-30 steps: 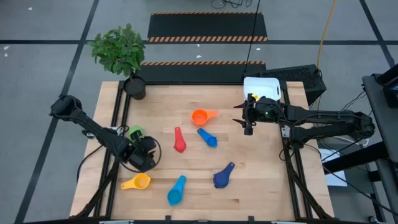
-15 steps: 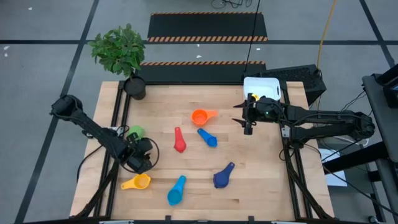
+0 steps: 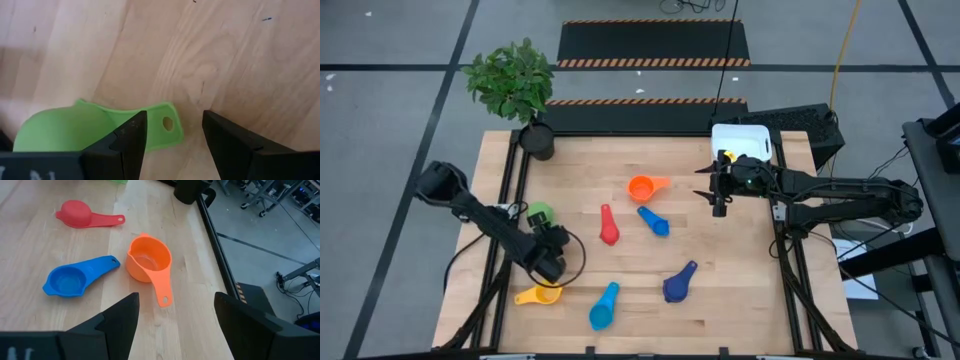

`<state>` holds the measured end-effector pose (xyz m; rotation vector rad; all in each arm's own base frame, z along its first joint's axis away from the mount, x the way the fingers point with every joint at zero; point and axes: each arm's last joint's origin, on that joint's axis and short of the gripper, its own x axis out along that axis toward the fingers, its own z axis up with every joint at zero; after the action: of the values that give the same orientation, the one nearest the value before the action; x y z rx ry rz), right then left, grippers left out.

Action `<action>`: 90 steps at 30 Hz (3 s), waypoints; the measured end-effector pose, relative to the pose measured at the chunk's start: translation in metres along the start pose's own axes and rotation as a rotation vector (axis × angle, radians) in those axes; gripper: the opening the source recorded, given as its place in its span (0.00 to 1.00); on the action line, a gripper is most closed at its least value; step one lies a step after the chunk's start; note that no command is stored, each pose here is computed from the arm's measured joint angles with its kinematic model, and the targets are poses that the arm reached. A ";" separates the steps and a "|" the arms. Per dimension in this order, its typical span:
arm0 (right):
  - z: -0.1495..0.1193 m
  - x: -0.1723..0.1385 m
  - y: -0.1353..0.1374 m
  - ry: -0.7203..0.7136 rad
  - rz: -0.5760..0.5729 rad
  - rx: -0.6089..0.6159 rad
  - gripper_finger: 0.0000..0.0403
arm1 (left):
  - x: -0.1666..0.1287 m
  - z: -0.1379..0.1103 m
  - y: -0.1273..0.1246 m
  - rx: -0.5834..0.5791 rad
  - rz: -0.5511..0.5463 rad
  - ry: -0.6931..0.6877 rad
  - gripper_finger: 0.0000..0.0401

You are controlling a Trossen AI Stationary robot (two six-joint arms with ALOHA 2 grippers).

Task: Nest measuring cups in basket
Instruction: Stack the green measuring cup into the orange measuring cup

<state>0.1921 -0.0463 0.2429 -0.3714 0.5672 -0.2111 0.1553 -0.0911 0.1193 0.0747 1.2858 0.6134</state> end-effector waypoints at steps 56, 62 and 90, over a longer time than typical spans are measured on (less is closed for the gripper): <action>0.006 0.000 -0.002 -0.069 -0.014 0.110 0.63 | -0.102 0.068 0.014 0.064 0.254 -0.409 0.01; 0.015 -0.001 -0.001 -0.194 0.109 0.168 0.63 | -0.135 0.071 0.037 -0.049 0.289 -0.756 0.01; 0.051 0.049 0.001 -0.732 0.419 0.341 0.63 | -0.191 0.166 0.050 0.017 0.072 -1.212 0.01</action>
<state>0.2608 -0.0457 0.2591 0.0214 -0.1244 0.2316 0.2600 -0.0917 0.3548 0.4366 0.1112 0.4734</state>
